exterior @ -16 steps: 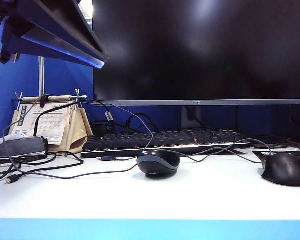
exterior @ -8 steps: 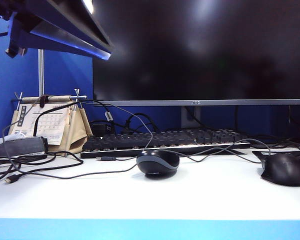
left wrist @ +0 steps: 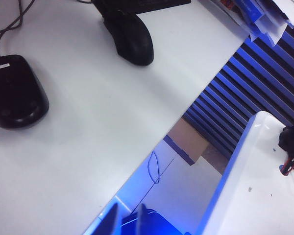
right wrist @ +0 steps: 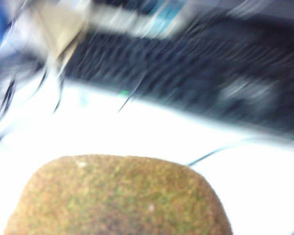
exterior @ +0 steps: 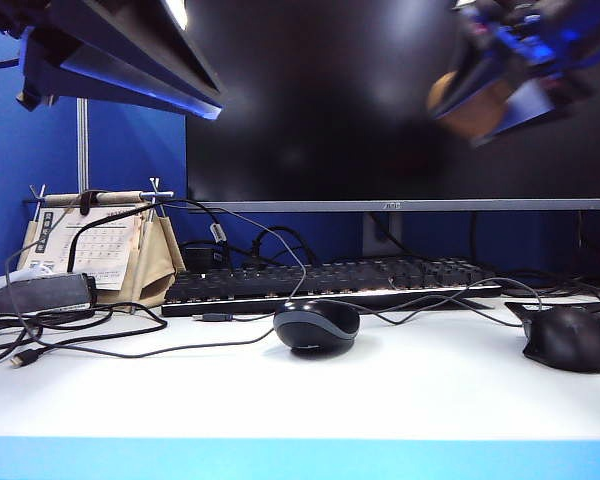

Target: Pick up the kiwi and place it near the upside-down mouse.

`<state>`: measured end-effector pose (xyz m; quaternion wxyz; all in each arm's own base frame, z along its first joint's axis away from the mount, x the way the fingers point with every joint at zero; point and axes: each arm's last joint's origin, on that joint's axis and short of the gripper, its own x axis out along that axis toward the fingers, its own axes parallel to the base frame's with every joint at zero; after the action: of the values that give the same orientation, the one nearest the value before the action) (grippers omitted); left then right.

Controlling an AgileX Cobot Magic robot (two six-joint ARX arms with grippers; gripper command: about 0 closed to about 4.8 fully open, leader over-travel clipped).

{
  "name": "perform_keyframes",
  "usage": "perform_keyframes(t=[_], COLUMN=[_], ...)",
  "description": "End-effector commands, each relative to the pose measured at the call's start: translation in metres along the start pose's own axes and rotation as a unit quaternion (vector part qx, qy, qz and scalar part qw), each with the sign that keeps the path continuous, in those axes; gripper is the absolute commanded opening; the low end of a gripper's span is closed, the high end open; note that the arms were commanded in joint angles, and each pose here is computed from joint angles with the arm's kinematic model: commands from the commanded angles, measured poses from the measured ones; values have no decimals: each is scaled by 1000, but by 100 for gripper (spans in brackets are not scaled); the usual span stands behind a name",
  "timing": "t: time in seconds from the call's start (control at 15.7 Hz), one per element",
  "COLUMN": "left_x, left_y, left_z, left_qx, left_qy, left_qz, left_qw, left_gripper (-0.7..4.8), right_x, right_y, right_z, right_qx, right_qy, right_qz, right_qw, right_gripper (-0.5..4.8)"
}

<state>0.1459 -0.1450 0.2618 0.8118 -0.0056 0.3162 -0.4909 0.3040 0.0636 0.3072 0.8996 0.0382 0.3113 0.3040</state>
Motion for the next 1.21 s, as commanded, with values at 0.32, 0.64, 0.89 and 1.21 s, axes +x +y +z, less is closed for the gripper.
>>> perform_keyframes(t=[0.32, 0.64, 0.89, 1.21], left_x=[-1, -1, -1, -1], left_y=[-1, -1, -1, -1], left_z=[1, 3, 4, -1], left_qx=[13, 19, 17, 7], left_qy=[0, -13, -15, 7], left_qz=[0, -2, -3, -5], left_qw=[1000, 1000, 1000, 1000], left_gripper=[57, 57, 57, 57], right_x=[46, 64, 83, 113], right_y=[55, 94, 126, 116], right_z=[-71, -123, -132, -152], right_qx=[-29, -60, -115, -82], right_qy=[130, 189, 170, 212], right_qz=[63, 118, 128, 101], right_qw=[989, 973, 970, 968], right_gripper=[305, 304, 305, 305])
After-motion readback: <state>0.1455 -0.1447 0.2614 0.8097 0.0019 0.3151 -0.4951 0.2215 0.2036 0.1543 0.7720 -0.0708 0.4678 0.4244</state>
